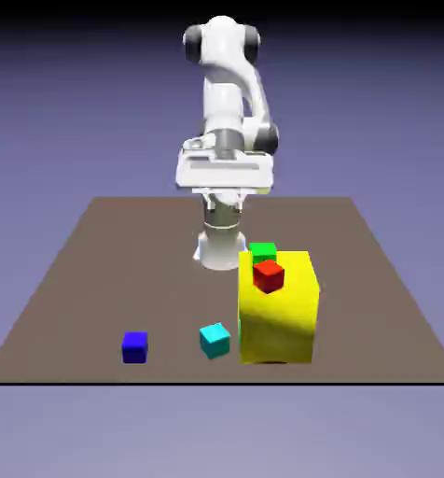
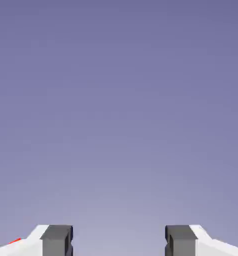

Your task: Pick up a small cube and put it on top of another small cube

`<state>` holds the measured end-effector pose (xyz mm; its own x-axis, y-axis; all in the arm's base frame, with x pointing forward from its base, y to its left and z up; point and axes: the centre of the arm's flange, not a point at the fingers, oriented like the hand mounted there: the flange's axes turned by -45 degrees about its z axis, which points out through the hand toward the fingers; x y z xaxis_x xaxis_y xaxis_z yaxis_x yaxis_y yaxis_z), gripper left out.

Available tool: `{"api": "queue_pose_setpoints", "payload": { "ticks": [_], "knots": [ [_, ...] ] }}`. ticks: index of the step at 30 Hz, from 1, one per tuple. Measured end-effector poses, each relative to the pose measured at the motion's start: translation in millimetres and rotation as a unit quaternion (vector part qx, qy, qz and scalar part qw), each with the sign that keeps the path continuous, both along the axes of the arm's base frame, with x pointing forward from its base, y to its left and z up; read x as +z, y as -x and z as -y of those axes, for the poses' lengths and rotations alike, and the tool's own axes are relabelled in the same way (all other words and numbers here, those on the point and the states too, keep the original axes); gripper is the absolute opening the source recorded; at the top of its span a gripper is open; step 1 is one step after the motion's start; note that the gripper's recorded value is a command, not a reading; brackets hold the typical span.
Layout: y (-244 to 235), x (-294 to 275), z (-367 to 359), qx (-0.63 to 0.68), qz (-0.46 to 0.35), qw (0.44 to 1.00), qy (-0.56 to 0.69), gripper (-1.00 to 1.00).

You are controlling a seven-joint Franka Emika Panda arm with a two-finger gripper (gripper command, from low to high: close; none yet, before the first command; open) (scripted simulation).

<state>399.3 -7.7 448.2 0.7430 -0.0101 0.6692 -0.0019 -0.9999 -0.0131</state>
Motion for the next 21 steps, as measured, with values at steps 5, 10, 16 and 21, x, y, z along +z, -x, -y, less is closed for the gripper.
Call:
{"api": "queue_pose_setpoints", "payload": {
  "ticks": [5, 10, 16, 21],
  "knots": [
    [-32.4, -47.7, 50.4, -0.092, -0.129, 0.983, -0.089, 0.00],
    [-50.9, -100.2, 97.8, -0.179, -0.246, 0.937, -0.174, 0.00],
    [-57.9, -161.2, 151.8, -0.273, -0.358, 0.851, -0.270, 0.00],
    [-57.9, -205.9, 188.8, -0.336, -0.426, 0.769, -0.339, 0.00]
  ]
}}
